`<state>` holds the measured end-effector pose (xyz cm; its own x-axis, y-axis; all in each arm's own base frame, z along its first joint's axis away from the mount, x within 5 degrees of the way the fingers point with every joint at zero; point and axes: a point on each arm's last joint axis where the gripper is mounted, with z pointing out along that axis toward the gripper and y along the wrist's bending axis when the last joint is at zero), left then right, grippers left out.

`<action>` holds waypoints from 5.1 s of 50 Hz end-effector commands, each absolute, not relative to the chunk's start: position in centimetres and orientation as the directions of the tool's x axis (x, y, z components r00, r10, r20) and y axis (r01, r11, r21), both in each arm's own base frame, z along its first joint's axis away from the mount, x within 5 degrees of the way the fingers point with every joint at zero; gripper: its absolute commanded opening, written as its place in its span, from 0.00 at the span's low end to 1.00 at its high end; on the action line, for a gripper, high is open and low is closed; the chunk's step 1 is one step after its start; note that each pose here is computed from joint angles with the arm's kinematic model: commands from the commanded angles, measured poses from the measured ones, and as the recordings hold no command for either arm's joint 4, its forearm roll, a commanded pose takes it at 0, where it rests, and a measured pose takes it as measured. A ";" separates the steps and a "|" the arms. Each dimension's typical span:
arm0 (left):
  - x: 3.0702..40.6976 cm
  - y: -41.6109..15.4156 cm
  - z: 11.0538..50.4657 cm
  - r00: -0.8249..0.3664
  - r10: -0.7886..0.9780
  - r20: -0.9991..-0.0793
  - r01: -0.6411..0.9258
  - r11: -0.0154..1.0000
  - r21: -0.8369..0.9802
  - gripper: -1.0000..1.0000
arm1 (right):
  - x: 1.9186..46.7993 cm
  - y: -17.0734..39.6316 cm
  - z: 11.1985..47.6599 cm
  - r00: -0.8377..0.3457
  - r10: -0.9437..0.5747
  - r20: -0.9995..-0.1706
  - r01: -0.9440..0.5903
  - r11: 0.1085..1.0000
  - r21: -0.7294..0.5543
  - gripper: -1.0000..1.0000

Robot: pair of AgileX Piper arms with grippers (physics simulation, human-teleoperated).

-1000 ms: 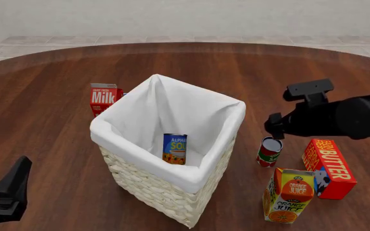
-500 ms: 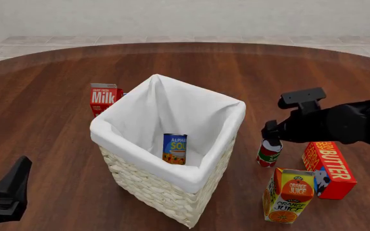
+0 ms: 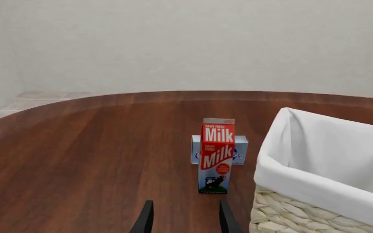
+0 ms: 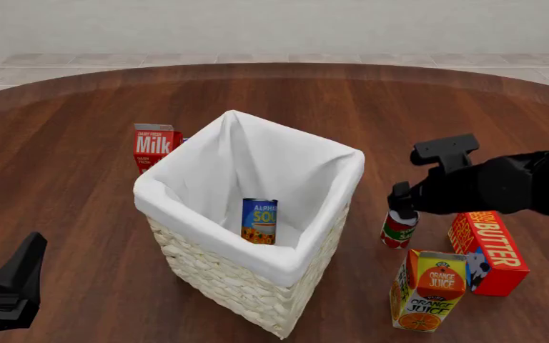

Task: Pick up the alphabet soup and the tomato sauce, and put them in the basket.

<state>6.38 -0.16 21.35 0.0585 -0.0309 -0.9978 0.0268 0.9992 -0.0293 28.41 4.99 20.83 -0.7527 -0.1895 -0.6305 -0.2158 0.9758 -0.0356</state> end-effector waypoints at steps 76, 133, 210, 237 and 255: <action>6.3 -0.2 21.3 0.055 -0.028 -0.998 0.026 0.999 -0.026 1.00 | 28.4 5.5 17.1 -0.781 -0.177 -0.599 -0.210 0.978 -0.015 1.00; 6.0 -0.1 21.2 0.056 -0.030 -0.998 0.026 0.999 -0.029 1.00 | 28.9 5.1 18.1 -0.767 -0.175 -0.618 -0.204 0.979 -0.024 0.00; 6.0 -0.2 21.2 0.056 -0.030 -0.998 0.027 0.999 -0.029 1.00 | 30.4 5.4 31.4 -0.586 -0.217 -0.781 -0.242 0.966 -0.087 0.00; 6.2 -0.2 21.3 0.055 -0.025 -0.998 0.032 0.999 -0.023 1.00 | 30.0 7.3 35.2 -0.510 -0.239 -0.826 -0.294 0.951 -0.093 0.00; 6.3 -0.2 21.3 0.056 -0.027 -0.998 0.031 0.999 -0.025 1.00 | 28.5 9.0 37.4 -0.456 -0.265 -0.850 -0.356 0.929 -0.098 0.00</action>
